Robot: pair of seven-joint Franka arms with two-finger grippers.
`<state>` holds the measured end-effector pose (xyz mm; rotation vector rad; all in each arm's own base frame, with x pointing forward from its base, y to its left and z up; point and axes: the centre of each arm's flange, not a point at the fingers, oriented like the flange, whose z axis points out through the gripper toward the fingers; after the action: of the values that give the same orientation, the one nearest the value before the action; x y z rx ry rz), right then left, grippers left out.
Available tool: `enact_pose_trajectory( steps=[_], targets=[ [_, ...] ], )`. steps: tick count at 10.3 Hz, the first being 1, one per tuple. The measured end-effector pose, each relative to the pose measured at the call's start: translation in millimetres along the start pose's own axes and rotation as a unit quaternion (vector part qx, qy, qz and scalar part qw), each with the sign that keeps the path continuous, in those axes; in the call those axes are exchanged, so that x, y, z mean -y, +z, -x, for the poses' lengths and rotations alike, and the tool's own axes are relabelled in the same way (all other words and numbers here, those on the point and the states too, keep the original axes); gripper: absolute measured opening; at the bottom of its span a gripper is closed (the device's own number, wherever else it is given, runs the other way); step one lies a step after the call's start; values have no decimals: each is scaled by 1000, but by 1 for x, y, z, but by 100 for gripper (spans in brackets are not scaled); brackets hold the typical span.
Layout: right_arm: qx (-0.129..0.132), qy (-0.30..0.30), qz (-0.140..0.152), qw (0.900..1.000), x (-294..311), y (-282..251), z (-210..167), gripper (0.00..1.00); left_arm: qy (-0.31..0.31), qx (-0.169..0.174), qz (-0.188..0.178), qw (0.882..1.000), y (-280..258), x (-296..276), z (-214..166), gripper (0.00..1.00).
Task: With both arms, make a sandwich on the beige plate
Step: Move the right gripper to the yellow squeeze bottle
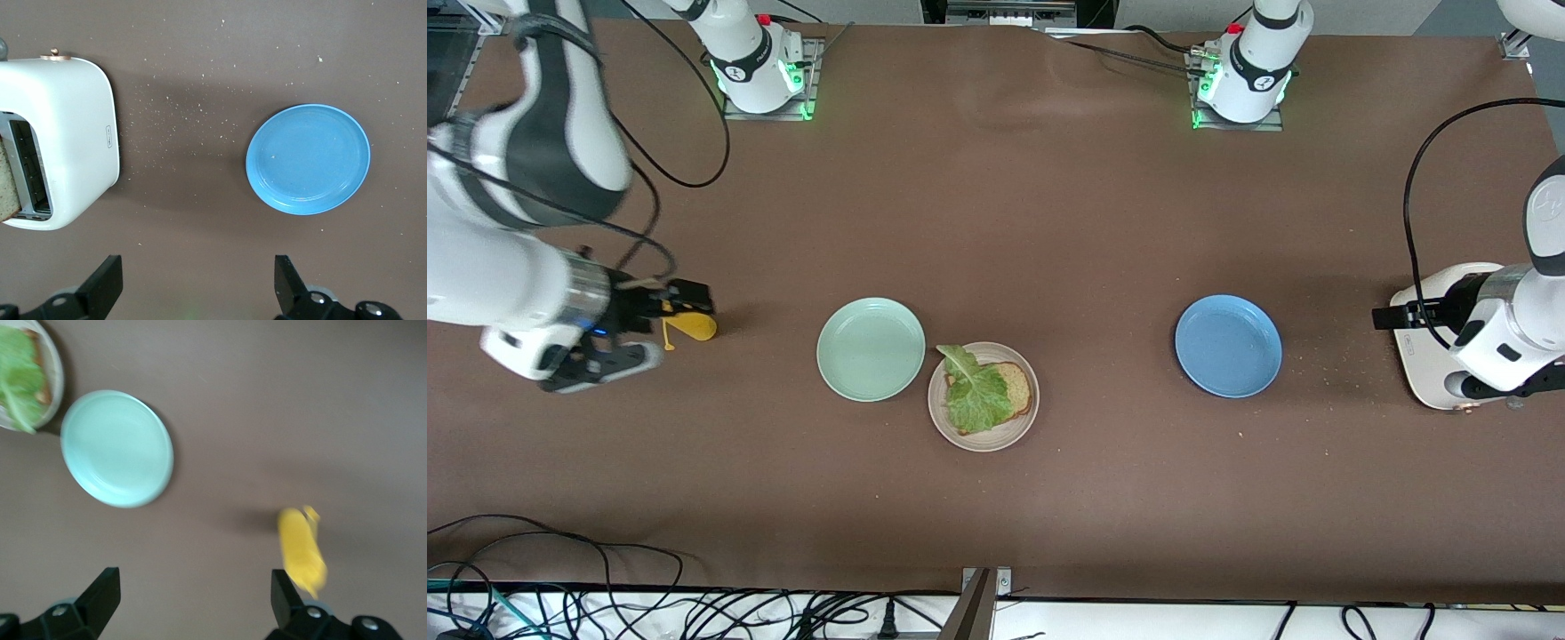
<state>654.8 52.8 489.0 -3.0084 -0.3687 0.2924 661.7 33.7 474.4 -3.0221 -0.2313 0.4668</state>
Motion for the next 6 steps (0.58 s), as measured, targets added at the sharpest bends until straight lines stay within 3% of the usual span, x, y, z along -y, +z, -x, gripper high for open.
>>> enact_pose_trajectory(
  steps=[2,4,6],
  targets=[
    [17,-22,2,1000,-61,-6,30,100,0,0,0,1000,0,0,0,100],
    [26,-72,-13,997,-112,15,54,100,0,0,0,1000,0,0,0,100],
    [-14,-152,-63,986,-152,55,68,100,0,0,0,1000,0,0,0,100]
  ],
)
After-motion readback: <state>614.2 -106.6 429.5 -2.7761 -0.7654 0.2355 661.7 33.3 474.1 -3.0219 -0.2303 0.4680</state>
